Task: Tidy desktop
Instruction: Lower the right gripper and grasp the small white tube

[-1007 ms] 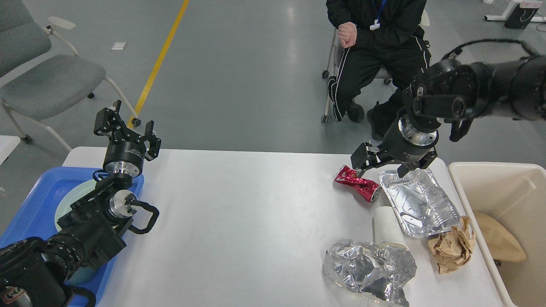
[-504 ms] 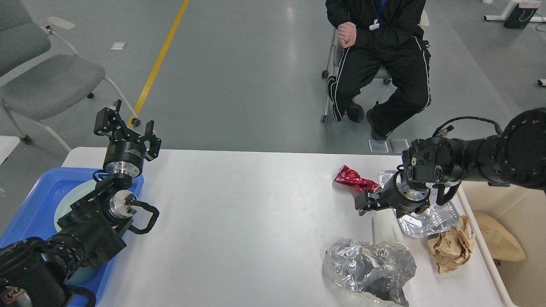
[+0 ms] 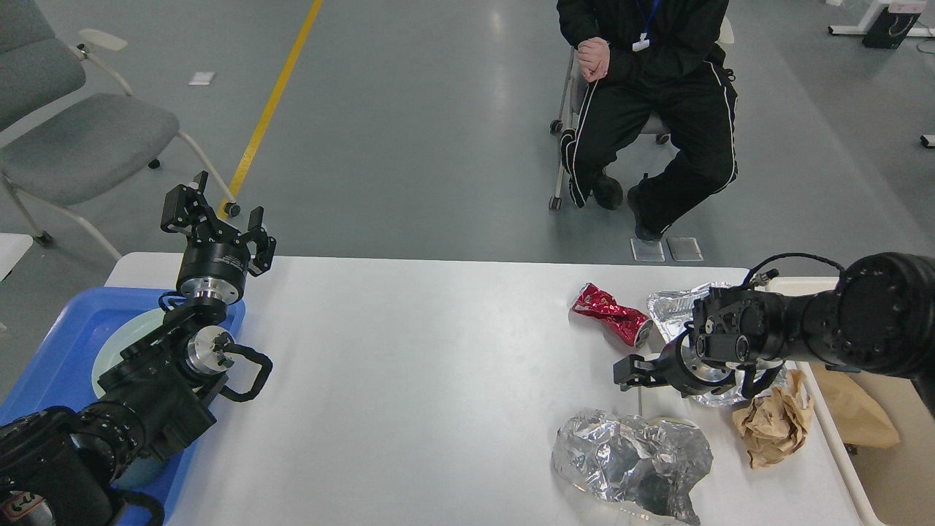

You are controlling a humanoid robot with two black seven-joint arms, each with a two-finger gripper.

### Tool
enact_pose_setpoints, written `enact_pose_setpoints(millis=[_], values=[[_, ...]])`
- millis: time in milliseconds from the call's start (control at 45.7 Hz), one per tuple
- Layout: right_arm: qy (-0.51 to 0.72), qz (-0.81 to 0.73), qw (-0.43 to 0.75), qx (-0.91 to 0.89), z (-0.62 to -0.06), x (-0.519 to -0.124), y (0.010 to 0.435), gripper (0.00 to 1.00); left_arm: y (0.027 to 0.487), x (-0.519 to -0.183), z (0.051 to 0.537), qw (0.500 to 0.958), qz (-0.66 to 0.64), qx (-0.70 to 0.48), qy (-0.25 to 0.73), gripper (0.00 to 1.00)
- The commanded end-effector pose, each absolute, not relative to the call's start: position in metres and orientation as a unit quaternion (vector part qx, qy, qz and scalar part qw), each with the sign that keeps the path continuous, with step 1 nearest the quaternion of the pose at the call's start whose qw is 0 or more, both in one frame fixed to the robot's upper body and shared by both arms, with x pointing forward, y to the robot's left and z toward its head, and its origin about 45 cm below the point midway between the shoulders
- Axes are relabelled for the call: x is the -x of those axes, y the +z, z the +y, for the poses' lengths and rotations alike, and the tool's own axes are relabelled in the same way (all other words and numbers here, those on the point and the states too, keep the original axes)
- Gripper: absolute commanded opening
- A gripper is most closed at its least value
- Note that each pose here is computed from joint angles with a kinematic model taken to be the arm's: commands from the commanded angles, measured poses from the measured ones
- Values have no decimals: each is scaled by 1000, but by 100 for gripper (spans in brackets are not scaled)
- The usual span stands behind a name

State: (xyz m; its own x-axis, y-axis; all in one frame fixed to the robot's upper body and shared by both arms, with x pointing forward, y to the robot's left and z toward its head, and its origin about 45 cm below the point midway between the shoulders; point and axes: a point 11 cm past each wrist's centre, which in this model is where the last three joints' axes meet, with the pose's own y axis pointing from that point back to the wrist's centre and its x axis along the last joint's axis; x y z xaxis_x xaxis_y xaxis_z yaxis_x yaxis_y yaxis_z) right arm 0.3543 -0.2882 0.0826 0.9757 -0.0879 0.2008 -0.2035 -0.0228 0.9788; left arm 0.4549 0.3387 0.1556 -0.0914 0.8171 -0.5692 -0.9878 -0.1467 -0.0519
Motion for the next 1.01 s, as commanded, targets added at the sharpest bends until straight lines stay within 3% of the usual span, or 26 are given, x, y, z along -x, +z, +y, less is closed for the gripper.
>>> enact_pose_setpoints(millis=[0, 131, 197, 263, 372, 460, 766, 985], values=[[42, -105, 692, -713, -291, -353, 80, 95, 156, -455, 339, 629, 176, 242, 718, 96], [43, -109, 695, -710, -295, -353, 74, 84, 156, -455, 339, 629, 176, 242, 718, 96], [41, -108, 695, -709, -296, -351, 72, 73, 155, -455, 339, 629, 176, 242, 718, 96], [40, -105, 696, -709, -295, -351, 72, 55, 156, -455, 338, 629, 176, 244, 717, 96], [37, -94, 695, -712, -289, -349, 71, 15, 156, -455, 338, 629, 176, 243, 717, 96], [36, -94, 694, -713, -289, -349, 72, 2, 155, -455, 339, 629, 177, 242, 717, 96], [58, -111, 687, -715, -284, -372, 105, 0, 156, -455, 338, 630, 176, 242, 717, 96], [75, -150, 669, -724, -289, -395, 183, 0, 156, -455, 339, 629, 176, 242, 718, 96]])
